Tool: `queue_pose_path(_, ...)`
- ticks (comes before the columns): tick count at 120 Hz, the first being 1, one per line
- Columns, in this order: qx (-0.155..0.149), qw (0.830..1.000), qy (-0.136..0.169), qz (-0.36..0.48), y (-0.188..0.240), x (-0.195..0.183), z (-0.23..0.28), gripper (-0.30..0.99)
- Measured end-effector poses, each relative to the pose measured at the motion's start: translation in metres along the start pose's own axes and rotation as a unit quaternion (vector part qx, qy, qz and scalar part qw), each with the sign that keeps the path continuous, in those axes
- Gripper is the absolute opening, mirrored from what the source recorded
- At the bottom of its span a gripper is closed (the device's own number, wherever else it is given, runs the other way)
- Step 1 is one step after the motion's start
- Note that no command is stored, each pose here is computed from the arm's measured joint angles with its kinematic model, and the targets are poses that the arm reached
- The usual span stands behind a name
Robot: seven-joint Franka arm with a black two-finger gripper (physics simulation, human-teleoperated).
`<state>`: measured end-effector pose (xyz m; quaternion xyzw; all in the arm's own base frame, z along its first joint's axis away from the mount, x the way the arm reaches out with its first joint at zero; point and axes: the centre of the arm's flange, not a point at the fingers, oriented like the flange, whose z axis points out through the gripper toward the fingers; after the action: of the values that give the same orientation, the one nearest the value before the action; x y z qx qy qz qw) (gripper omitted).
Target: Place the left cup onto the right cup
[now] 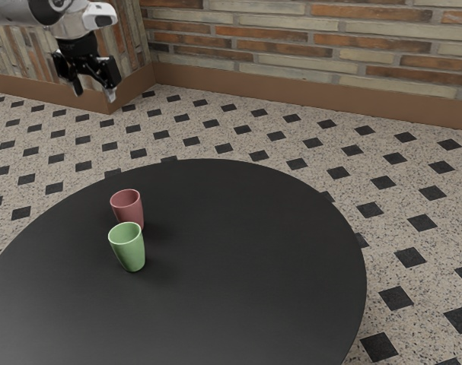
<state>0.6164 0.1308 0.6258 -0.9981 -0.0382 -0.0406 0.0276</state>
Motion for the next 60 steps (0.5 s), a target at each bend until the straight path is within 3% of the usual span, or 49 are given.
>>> queue_pose_path(29,-0.015,0.999,-0.009,0.036,0.047,0.005,0.006,0.67)
queue_pose_path(46,-0.01,0.999,-0.02,0.037,0.041,0.014,0.031,0.67)
queue_pose_path(60,-0.004,0.999,-0.032,0.024,0.013,0.023,0.065,0.67)
